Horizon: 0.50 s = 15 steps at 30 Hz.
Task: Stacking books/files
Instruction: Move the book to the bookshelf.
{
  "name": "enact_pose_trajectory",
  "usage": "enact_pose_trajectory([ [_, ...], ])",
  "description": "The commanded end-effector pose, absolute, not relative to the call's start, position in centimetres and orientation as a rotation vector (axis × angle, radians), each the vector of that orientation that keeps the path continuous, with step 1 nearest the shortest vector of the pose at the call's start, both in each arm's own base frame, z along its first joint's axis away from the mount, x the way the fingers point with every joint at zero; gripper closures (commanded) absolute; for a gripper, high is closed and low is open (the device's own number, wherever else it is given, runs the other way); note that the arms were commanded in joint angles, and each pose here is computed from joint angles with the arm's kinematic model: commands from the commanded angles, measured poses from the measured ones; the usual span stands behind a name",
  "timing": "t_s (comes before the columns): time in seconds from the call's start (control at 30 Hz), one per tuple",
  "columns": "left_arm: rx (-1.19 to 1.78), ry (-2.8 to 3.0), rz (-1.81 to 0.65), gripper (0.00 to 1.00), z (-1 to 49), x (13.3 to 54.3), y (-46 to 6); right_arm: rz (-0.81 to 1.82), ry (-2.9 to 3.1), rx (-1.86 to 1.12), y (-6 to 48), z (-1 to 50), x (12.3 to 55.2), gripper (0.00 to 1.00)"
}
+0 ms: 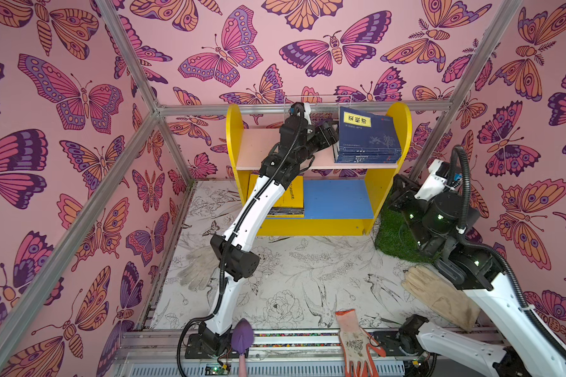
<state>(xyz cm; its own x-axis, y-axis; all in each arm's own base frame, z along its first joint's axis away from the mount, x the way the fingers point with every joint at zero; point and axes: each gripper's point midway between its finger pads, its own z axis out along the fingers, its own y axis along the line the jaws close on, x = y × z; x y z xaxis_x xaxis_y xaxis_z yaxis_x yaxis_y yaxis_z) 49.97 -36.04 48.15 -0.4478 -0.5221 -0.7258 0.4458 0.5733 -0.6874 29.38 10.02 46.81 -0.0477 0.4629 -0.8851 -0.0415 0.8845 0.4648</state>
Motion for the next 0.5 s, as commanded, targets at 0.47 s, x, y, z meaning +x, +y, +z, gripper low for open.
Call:
enact_pose_trajectory([
  [0.47,0.078,1.982,-0.328,0.0,38.5,44.3,-28.3,0.213,1.585,0.503,3.6,42.1,29.3,0.77],
])
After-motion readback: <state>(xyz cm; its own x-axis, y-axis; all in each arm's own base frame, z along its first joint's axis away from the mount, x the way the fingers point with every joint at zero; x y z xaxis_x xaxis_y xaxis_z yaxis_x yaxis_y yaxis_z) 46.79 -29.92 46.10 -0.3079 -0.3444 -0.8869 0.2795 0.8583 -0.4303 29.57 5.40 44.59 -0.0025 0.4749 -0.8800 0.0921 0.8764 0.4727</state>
